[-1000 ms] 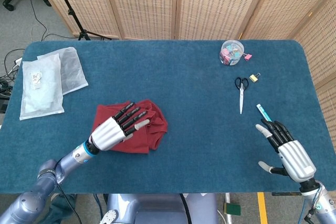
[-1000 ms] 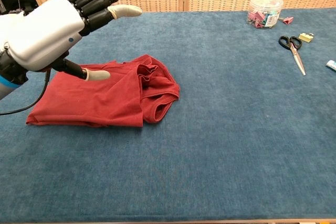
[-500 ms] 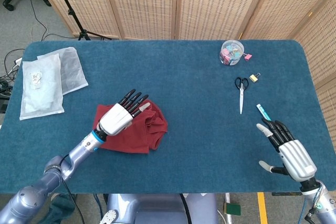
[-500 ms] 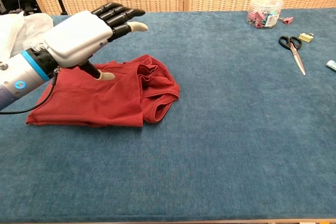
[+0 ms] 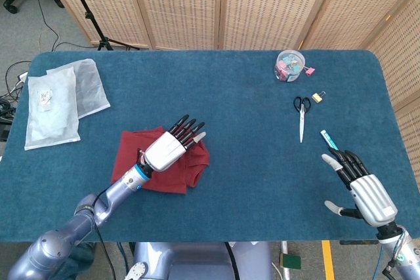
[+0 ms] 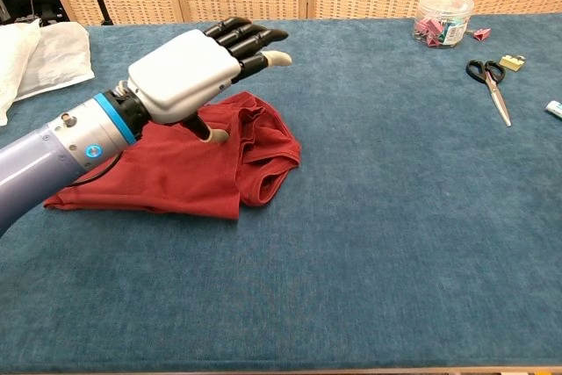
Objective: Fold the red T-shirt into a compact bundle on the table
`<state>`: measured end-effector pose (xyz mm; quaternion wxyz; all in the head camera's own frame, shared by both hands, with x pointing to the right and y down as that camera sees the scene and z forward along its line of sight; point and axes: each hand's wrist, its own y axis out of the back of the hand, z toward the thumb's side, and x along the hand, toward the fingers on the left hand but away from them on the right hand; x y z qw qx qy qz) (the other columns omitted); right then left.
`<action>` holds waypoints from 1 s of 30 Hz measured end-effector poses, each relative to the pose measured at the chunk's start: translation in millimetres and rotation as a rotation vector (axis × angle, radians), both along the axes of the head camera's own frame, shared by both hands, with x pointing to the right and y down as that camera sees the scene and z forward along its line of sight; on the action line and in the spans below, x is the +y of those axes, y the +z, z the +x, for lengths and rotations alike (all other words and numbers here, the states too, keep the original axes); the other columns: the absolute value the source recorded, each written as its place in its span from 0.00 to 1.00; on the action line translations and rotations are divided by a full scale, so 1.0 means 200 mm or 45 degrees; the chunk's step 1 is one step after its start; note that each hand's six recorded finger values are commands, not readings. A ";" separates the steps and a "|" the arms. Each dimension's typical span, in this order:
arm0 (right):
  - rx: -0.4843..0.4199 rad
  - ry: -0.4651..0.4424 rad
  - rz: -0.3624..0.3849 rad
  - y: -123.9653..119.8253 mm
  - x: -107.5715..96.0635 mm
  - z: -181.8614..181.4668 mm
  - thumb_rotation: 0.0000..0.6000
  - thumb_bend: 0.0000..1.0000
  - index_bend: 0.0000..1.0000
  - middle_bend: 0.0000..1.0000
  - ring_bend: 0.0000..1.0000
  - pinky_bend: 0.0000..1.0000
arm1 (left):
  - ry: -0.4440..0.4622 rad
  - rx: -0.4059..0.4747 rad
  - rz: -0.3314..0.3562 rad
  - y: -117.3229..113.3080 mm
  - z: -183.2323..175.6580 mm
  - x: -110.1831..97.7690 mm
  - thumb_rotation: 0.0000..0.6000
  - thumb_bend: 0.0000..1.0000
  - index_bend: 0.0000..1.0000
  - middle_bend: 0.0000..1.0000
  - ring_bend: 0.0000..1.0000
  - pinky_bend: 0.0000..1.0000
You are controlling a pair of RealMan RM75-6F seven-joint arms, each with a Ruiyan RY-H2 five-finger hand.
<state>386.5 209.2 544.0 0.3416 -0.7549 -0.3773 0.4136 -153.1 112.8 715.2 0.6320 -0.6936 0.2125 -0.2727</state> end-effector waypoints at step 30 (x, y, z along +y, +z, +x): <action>-0.007 -0.006 0.002 -0.01 0.01 0.00 1.00 0.21 0.00 0.00 0.00 0.00 | -0.054 -0.050 0.009 0.05 0.14 -0.06 1.00 0.04 0.00 0.00 0.00 0.00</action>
